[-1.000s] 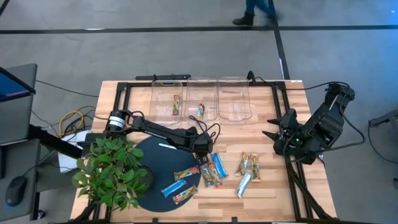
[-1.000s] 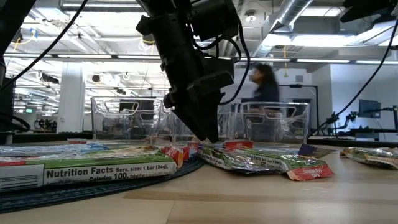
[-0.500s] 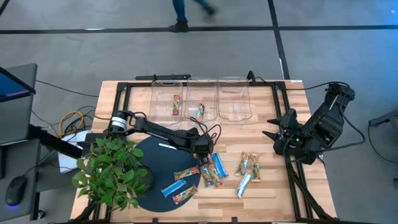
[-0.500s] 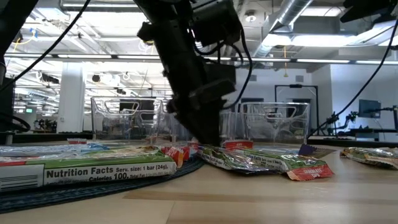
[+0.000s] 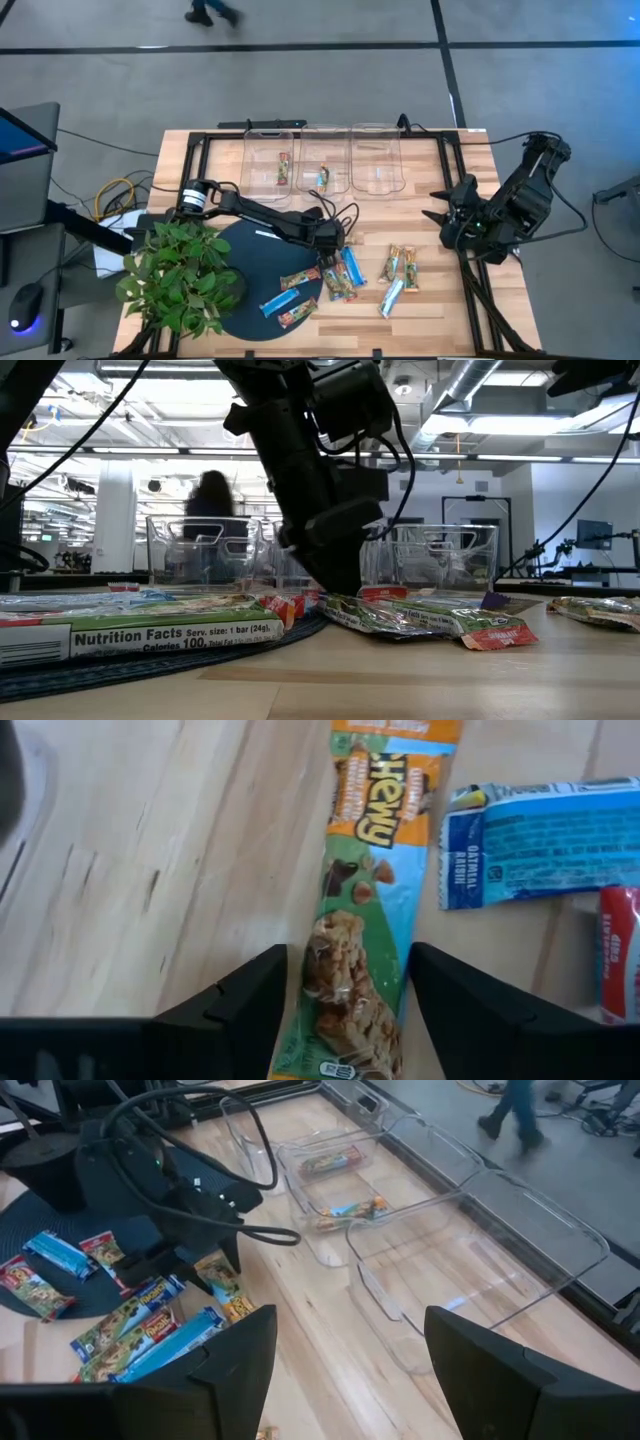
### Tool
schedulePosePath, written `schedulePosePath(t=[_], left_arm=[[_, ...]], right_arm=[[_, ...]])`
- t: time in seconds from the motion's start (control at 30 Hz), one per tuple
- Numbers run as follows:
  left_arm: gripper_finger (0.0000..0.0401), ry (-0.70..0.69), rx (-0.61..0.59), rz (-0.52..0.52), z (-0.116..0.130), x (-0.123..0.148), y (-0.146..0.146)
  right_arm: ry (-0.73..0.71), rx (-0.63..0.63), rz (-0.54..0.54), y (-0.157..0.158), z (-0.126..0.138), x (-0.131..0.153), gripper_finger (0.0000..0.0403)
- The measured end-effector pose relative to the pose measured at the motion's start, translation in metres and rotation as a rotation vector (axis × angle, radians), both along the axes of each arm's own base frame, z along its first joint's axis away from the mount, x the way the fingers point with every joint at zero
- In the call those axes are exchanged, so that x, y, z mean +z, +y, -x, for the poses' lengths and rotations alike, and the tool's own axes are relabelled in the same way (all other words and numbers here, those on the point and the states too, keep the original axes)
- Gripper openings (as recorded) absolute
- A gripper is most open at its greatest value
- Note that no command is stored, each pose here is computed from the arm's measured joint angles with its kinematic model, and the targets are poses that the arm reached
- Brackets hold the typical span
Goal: Pick and place Granola Bars by type
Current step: Put the yellow granola bar into the middle transparent bin
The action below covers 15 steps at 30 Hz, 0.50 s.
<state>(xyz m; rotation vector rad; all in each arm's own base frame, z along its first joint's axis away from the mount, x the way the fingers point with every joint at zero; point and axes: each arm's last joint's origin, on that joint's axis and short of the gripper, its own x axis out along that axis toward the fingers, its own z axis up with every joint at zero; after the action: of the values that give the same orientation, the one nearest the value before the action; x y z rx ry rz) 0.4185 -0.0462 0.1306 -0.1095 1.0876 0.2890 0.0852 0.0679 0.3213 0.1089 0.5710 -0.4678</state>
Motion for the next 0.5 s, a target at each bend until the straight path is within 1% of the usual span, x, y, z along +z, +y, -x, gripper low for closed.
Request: schedulePosePath(t=[0.13,0.3,0.37,0.5], left_arm=[[0.0173,0.004,-0.034,-0.017,-0.0003,-0.0005,-0.0002],[0.0135,-0.001,-0.043,-0.016,-0.001,-0.0005,-0.0002],[0.0129,0.0,-0.053,-0.02,-0.0011,-0.0005,-0.0003],[0.0133,0.006,-0.068,-0.028,-0.002,0.0004,-0.0004]], right_arm=[[0.0,0.0,0.0,0.0,0.0,0.0,0.0249],[0.0,0.0,0.0,0.0,0.0,0.0,0.0249],[0.0,0.0,0.0,0.0,0.0,0.0,0.0249],[0.0,0.0,0.001,0.0,0.0,0.0,0.0249]])
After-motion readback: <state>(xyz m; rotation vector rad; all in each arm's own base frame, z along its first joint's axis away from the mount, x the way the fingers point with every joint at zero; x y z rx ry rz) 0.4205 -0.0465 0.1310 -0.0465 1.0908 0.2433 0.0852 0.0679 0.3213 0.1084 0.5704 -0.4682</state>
